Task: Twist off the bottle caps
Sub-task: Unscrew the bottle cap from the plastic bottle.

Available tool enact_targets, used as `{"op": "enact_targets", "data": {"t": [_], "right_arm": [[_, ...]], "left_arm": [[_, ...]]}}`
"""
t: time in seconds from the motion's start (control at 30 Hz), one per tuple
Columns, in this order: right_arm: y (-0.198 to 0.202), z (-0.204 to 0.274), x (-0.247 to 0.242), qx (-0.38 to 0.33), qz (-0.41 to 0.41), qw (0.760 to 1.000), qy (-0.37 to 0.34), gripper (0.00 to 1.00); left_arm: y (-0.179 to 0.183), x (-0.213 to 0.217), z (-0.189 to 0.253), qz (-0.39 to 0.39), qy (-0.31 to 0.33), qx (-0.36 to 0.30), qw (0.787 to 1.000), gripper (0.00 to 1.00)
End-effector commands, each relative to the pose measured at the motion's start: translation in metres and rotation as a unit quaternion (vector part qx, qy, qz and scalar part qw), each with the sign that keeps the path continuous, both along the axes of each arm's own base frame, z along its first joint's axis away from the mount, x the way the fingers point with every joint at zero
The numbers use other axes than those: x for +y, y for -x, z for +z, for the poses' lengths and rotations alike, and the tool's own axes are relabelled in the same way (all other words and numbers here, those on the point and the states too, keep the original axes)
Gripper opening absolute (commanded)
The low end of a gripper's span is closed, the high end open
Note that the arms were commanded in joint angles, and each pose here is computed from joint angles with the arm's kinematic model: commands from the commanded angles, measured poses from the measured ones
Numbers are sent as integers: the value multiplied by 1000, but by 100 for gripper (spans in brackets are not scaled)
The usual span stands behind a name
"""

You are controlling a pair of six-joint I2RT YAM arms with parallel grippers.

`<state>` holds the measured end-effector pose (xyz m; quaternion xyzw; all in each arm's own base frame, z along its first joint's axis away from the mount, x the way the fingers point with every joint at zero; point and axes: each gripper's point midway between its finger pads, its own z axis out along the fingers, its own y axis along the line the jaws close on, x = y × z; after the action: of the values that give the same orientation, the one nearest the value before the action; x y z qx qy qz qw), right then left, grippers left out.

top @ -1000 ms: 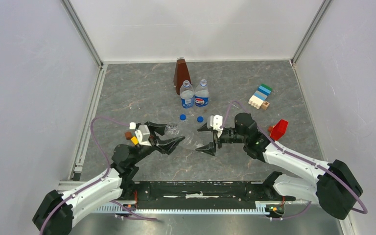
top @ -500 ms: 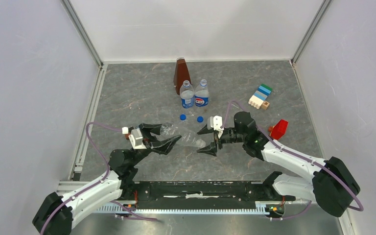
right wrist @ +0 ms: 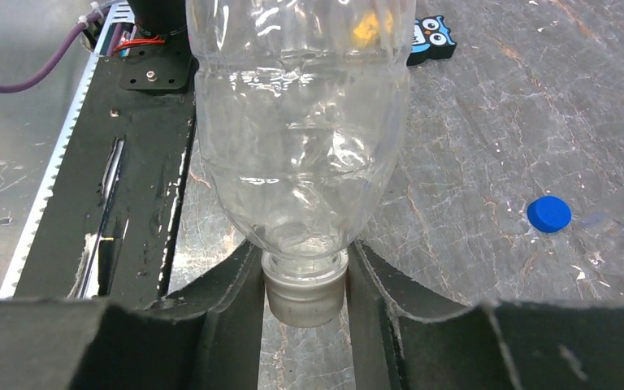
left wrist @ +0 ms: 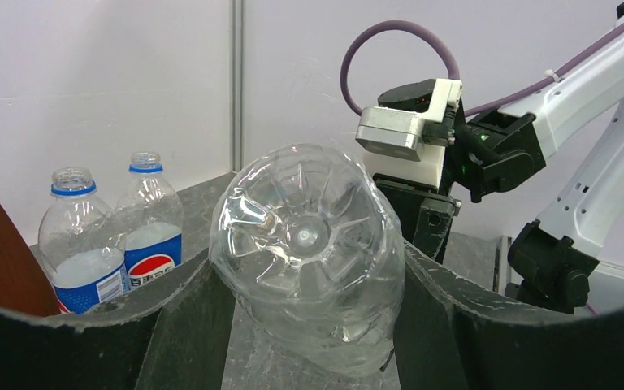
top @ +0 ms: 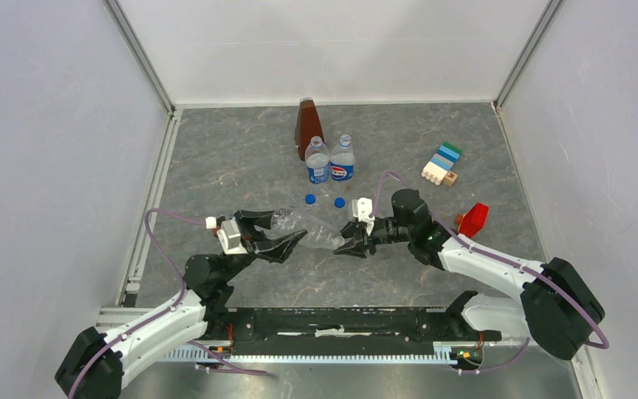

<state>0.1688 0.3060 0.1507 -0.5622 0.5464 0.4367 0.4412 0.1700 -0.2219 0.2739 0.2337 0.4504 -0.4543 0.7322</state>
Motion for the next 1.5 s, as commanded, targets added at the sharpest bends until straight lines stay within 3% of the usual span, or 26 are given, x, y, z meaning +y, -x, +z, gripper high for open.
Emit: {"op": "enact_targets", "data": {"t": [0.0,0.03,0.07,0.1,0.13,0.17,0.2,0.37,0.63,0.83,1.17,1.47], "right_arm": [[-6,19,3,-22,-1,1000,-12,24],[-7,19,2,-25,-6,1000,-9,22],[-8,19,0,-28,-11,1000,-6,19],[-10,18,-2,-28,-21,999,2,17],[-13,16,-4,-30,-34,999,11,16],[-18,12,-9,-31,-52,998,26,14],[-24,6,-15,-33,-74,996,47,12],[-46,-20,-46,-43,-165,977,130,10],[-46,-55,-73,-48,-187,955,224,9],[-30,-49,-64,-57,-138,968,202,8],[-5,-53,-55,-66,-70,976,194,7],[-20,-32,-54,-116,-107,975,159,6]], "left_arm": [[-2,7,10,23,11,-20,999,14],[-4,7,7,26,5,-16,1000,23],[-6,7,6,30,0,-15,999,41],[-8,7,3,35,-10,-10,999,66],[-12,6,-3,42,-26,-2,999,82],[-16,7,-6,53,-37,5,998,96],[-22,7,-14,66,-58,21,996,100],[-38,20,-37,123,-143,62,980,100],[-35,34,-33,144,-202,72,966,100],[-16,3,-48,40,-261,65,962,100],[-1,-40,-94,-112,-347,113,924,100],[1,-42,-134,-143,-411,179,883,96]]}}
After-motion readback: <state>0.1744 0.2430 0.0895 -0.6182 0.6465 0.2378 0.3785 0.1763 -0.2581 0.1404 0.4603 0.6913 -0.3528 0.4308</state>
